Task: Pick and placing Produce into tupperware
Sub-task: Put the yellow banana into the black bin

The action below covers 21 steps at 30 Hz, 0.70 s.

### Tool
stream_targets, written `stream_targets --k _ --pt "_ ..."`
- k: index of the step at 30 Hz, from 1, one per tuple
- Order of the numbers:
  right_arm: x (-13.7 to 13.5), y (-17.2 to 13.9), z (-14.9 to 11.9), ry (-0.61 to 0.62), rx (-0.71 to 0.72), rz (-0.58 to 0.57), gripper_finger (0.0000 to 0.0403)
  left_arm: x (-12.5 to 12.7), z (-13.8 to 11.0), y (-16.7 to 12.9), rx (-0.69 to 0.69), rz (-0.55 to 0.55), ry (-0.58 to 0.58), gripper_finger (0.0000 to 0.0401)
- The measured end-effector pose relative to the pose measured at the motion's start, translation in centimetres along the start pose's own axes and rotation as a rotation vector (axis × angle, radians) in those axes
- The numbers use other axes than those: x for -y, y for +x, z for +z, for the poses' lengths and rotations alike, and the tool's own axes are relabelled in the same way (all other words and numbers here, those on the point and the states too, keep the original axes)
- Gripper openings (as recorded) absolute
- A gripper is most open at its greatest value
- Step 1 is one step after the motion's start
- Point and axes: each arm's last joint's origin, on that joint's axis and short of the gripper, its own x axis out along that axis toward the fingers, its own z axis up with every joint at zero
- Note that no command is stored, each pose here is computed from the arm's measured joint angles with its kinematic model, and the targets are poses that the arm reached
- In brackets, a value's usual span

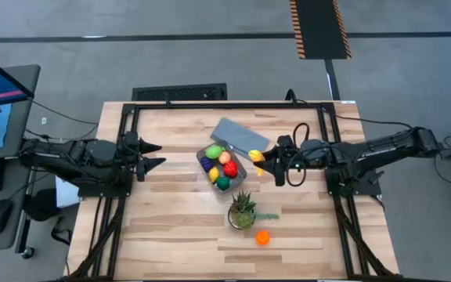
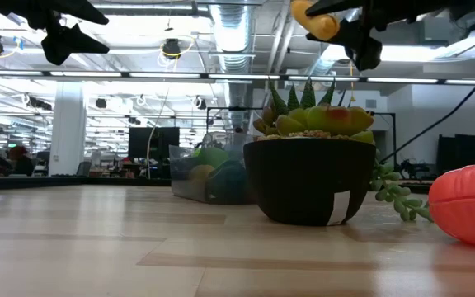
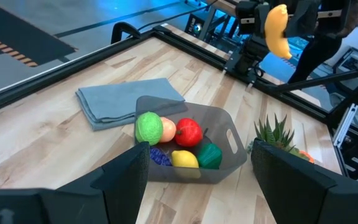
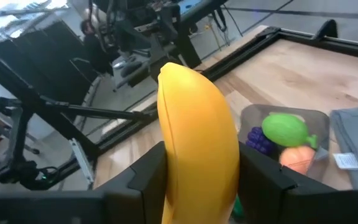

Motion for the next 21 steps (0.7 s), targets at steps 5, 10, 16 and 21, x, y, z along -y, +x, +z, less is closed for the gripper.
stream_targets --k 5,10,16,21 --pt "0.7 0.6 0.3 0.012 0.002 0.014 0.0192 0.0 0.0 0.0 0.0 0.0 -0.003 0.0269" --pt "1.5 1.4 0.4 0.02 -0.01 0.02 0.0184 0.0 0.0 0.0 0.0 0.0 -0.007 0.0269" --pt "2.4 2.7 0.2 0.033 -0.036 0.038 0.0186 0.0 0.0 0.0 0.0 0.0 -0.006 0.0269" --pt "2.8 3.5 0.1 0.041 -0.038 0.051 0.019 0.0 0.0 0.0 -0.001 0.0 -0.005 0.0269"
